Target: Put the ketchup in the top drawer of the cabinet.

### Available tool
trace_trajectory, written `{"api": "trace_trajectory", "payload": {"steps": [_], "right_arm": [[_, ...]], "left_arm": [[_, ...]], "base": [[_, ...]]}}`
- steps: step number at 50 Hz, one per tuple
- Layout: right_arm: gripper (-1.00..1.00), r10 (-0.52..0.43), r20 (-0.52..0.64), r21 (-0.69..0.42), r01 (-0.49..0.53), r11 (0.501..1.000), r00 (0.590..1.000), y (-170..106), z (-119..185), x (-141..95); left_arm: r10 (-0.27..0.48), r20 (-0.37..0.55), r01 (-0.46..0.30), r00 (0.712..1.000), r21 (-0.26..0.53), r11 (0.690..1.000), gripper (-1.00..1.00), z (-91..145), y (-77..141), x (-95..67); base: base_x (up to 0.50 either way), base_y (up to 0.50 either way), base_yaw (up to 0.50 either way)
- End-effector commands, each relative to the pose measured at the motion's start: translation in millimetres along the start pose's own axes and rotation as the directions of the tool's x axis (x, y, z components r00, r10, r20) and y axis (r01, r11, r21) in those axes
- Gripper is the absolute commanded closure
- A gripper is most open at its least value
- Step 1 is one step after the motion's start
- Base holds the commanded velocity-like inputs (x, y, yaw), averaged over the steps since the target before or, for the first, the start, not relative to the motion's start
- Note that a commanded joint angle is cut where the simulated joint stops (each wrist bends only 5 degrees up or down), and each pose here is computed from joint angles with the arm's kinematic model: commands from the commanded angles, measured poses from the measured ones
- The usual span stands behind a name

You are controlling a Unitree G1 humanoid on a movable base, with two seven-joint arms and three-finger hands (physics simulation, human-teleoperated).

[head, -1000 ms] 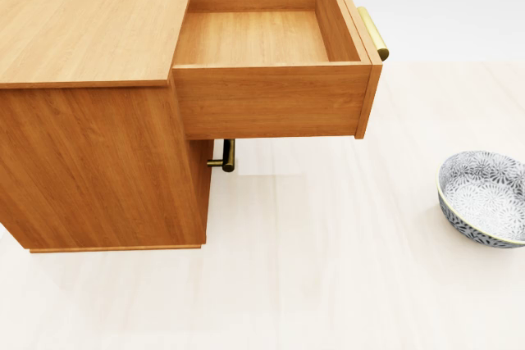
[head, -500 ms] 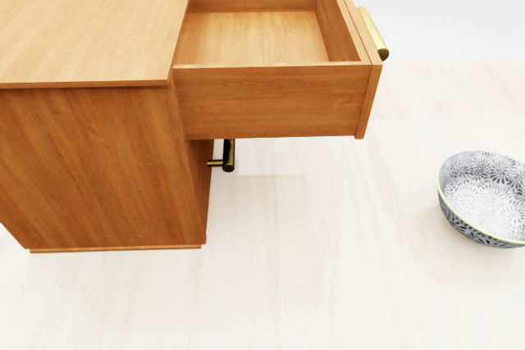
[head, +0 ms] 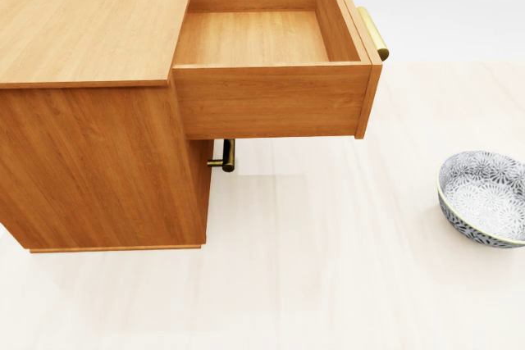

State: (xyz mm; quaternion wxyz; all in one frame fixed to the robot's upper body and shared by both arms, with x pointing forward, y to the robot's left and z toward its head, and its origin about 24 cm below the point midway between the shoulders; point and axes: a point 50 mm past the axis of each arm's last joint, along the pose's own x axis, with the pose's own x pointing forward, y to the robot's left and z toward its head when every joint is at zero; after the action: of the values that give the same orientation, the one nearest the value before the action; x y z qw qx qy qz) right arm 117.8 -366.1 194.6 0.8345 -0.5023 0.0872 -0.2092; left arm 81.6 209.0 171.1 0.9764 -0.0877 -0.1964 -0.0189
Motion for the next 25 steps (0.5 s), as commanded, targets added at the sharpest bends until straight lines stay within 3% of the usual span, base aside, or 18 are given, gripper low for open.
{"api": "trace_trajectory", "payload": {"steps": [1,25], "right_arm": [[-1.0,0.183,-0.104,0.227,-0.155,0.961,0.978,42.9,-43.5,25.7],[-1.0,0.322,-0.199,0.33,-0.246,0.911,0.926,70.2,-77.1,24.0]], "left_arm": [[-0.01,0.086,0.01,0.996,0.005,1.0,-1.0,2.8,-2.1,10.1],[-0.01,0.114,0.008,0.993,0.016,1.0,-1.0,3.2,-2.9,11.0]], "base": [[0.0,0.0,0.0],[0.0,0.0,0.0]]}}
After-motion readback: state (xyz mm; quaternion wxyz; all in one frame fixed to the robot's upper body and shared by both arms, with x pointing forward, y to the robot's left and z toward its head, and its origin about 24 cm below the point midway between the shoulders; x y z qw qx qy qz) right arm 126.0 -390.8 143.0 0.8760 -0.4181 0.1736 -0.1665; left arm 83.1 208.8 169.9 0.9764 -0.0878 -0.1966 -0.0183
